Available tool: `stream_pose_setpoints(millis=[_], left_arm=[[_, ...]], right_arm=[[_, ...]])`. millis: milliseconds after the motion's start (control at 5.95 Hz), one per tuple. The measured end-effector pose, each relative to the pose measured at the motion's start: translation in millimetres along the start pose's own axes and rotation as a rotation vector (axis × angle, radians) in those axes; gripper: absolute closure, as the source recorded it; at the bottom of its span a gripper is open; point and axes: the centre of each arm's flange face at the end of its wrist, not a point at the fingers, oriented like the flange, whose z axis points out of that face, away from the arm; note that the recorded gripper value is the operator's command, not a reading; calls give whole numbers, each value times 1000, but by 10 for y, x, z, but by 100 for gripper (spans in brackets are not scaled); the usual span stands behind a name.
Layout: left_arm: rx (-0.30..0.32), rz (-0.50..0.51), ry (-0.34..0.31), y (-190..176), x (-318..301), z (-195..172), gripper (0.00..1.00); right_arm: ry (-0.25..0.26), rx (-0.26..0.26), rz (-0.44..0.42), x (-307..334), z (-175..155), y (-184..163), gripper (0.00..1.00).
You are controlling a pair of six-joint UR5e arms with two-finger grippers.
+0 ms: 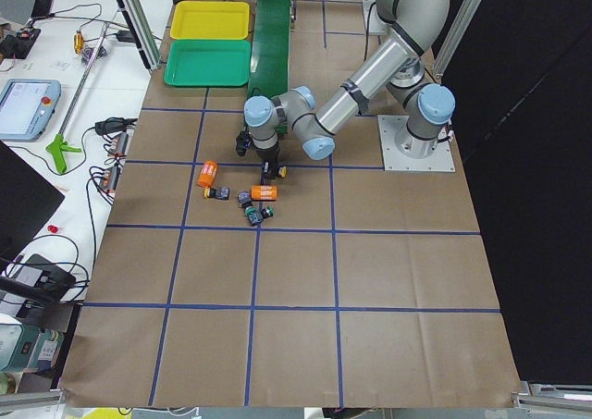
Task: Sort buttons by color to trays
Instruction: 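Grasp the yellow-capped button with the left gripper, carry it to belt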
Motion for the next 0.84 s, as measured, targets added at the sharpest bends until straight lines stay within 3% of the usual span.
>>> stream_pose_setpoints(millis=[336, 504, 840], left_arm=[[30, 34, -21, -16, 71, -257, 99], [45, 116, -31, -49, 184, -514, 100], [36, 431, -32, -125, 714, -1027, 100]], right_arm=[[-1, 7, -5, 5, -39, 38, 0], [-1, 11, -17, 3, -63, 54, 0], [-2, 12, -38, -3, -71, 64, 0]])
